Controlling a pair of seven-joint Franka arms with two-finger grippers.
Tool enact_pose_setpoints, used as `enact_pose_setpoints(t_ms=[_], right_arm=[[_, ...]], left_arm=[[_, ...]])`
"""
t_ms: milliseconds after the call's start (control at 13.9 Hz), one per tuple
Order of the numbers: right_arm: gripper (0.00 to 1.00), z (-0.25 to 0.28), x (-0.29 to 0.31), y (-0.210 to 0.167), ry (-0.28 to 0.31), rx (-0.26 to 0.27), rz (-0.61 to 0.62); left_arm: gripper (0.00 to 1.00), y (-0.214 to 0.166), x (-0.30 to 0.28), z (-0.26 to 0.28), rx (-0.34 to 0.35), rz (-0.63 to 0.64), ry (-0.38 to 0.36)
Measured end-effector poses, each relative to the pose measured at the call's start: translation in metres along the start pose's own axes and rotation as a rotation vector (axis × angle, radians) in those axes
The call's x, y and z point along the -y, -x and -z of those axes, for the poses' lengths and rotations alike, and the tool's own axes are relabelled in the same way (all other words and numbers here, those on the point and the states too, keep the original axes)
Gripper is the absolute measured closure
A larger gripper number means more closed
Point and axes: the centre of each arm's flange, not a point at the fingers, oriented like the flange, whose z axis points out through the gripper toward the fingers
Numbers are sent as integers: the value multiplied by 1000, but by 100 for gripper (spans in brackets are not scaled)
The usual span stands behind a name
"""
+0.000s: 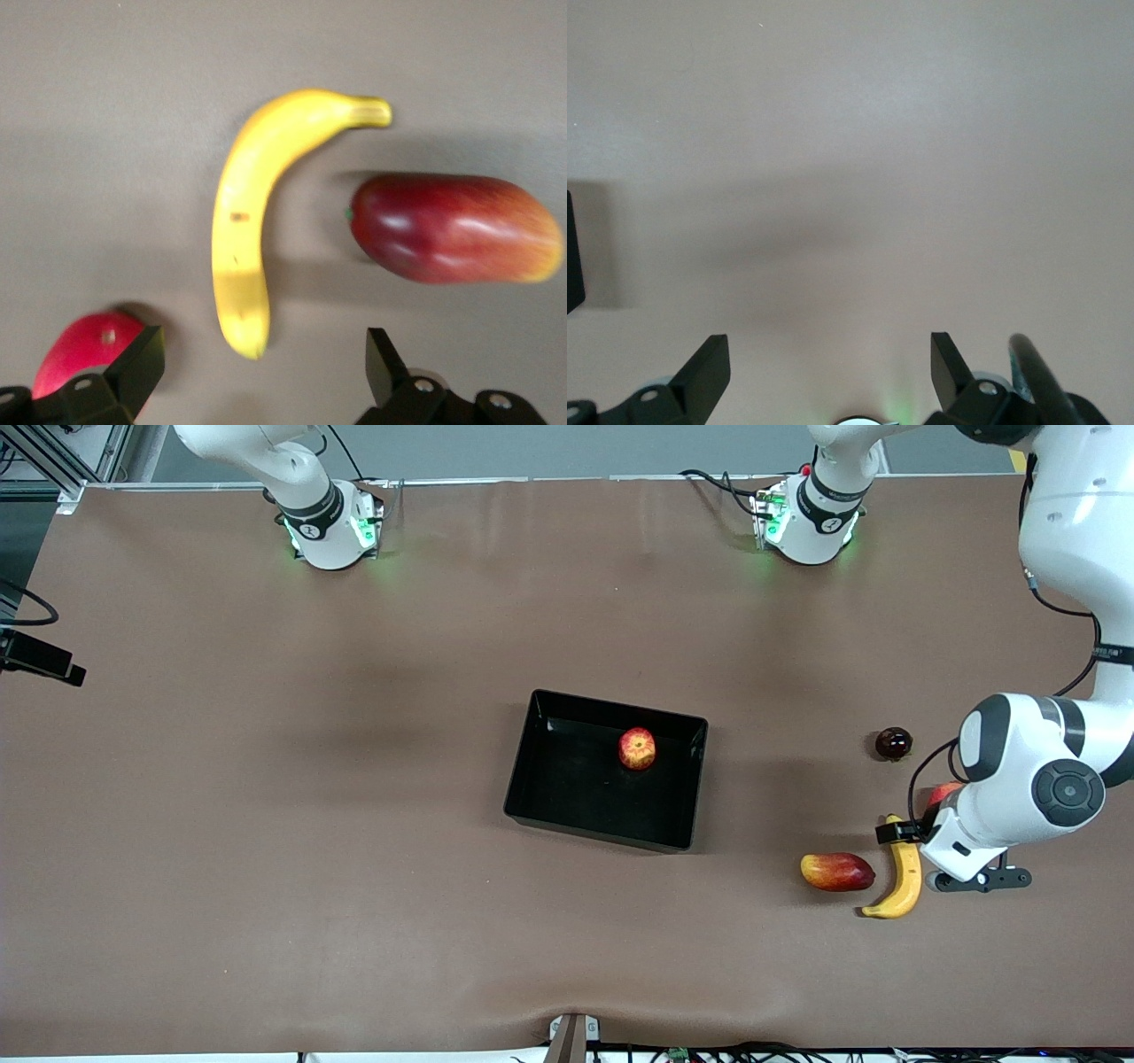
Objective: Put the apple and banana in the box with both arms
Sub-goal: 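Grasp the yellow banana with the left gripper and lift it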
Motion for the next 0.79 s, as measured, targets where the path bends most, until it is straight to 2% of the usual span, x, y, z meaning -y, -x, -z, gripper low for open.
enact_pose_setpoints(t_ms=[144, 287, 359, 503, 574, 790], right_arm=[[0, 3, -5, 2, -33, -2, 14], [0, 5, -17, 8, -76, -2, 21], [0, 5, -24, 11, -92, -1, 19], [0, 1, -31, 21, -114, -11, 18], [0, -4, -30, 28, -118, -24, 22], [0, -15, -20, 51, -108, -44, 47]], left_arm=[[0, -4, 11, -27, -31, -22, 26], [10, -5, 16, -50, -38, -35, 35], [11, -5, 16, -58, -38, -45, 39], [25, -4, 21, -66, -37, -55, 29], [29, -4, 24, -68, -34, -53, 25], [61, -5, 27, -67, -39, -55, 20]])
